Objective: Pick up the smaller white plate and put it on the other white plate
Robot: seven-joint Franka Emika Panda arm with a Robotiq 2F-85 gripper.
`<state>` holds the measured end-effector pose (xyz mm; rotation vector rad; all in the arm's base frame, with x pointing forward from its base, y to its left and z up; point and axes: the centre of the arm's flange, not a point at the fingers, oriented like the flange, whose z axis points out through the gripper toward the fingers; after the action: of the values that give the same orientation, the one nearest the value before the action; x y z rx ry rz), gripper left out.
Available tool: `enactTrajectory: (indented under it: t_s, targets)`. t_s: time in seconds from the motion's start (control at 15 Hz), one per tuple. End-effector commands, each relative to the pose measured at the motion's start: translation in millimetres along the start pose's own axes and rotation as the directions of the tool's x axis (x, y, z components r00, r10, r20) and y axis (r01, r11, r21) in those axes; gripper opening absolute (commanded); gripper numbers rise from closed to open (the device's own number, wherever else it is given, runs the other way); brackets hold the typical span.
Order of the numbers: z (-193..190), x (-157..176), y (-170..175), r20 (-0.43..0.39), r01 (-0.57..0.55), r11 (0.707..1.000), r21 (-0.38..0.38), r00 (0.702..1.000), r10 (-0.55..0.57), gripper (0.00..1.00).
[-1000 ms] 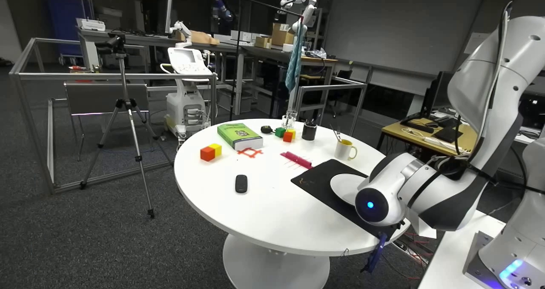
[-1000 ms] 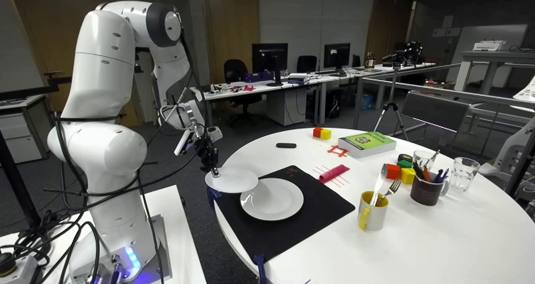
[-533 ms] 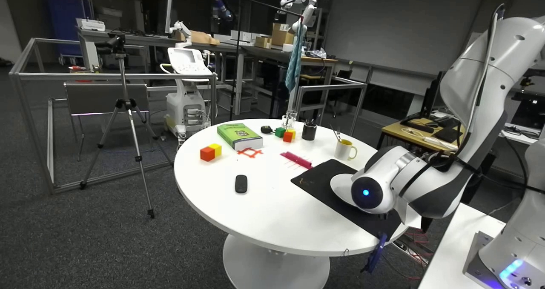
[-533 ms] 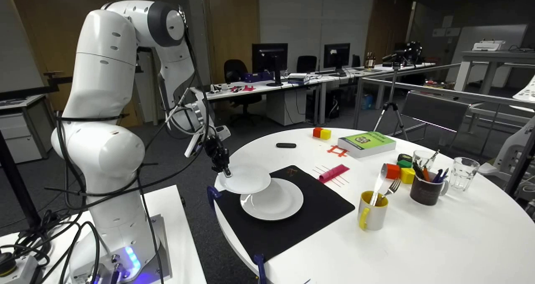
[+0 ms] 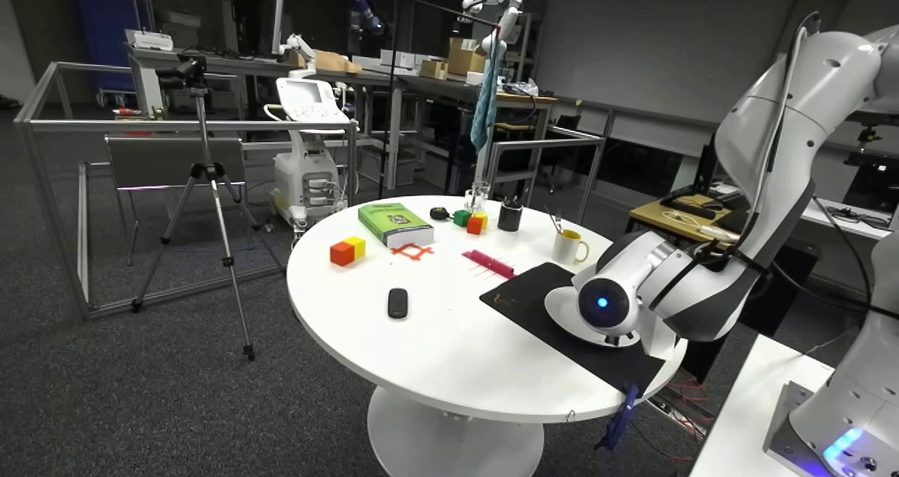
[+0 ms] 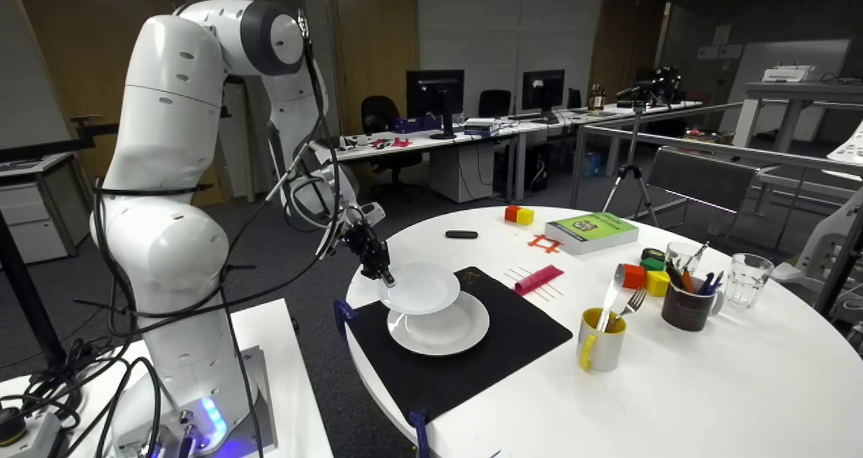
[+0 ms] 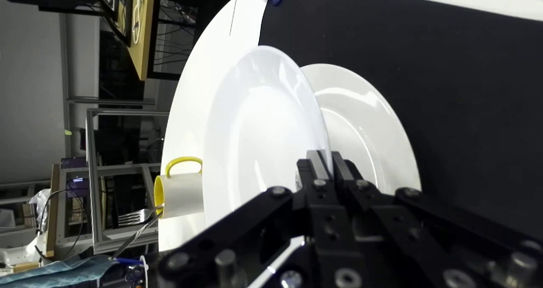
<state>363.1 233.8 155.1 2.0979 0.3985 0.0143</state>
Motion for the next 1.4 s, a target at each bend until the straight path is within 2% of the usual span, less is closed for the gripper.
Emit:
enactTrajectory:
  t_s: [0.0, 0.8, 1.33]
  targets:
    - [12.2, -2.6, 15.9, -0.053, -0.008, 1.000, 0.008, 0.999, 0.009, 0.01]
    - [39.6, 19.1, 11.0, -0.057, 0.022, 0.996, 0.090, 0.998, -0.017, 0.01]
    - [53.0, 24.6, -3.7, -0.021, 0.058, 0.994, 0.091, 0.998, -0.056, 0.01]
